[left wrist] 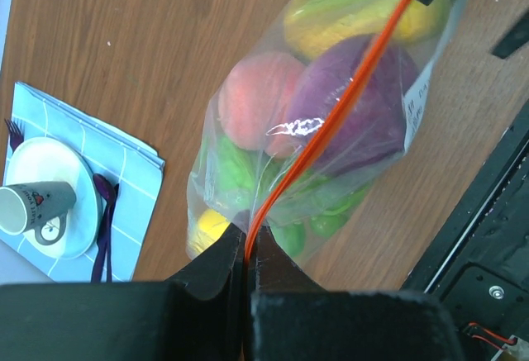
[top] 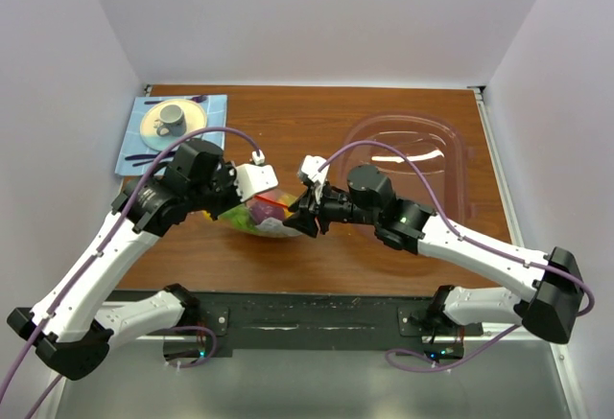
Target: Open the zip-top bag and remove the fake food
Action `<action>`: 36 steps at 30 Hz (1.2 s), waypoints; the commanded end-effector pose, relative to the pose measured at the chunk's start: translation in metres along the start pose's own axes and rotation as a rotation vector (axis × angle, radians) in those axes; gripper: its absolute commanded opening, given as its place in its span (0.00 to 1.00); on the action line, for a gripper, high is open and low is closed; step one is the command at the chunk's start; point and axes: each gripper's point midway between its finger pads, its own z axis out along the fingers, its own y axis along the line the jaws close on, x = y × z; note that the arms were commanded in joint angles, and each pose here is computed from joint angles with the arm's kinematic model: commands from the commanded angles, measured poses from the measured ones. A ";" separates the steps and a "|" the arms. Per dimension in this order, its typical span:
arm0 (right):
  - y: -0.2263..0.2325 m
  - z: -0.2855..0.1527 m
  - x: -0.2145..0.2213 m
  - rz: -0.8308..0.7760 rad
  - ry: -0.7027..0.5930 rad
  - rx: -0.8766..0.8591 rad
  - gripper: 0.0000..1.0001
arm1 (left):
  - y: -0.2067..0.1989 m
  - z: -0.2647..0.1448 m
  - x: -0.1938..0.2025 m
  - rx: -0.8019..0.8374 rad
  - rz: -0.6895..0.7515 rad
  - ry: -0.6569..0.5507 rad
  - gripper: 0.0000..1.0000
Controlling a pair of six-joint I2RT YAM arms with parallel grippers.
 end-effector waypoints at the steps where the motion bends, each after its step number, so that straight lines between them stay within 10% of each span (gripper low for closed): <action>1: -0.013 0.005 -0.004 -0.055 -0.023 0.057 0.38 | 0.011 -0.013 -0.021 -0.032 0.009 -0.075 0.00; 9: -0.019 0.012 0.009 -0.049 0.000 0.071 0.30 | 0.003 -0.011 -0.014 -0.001 0.013 -0.063 0.00; 23: -0.028 -0.026 -0.025 -0.166 -0.078 0.188 0.56 | -0.004 -0.011 -0.003 0.025 0.031 -0.025 0.00; 36: -0.006 0.013 0.006 -0.098 0.004 -0.010 0.49 | -0.003 -0.009 -0.002 0.013 0.034 -0.030 0.00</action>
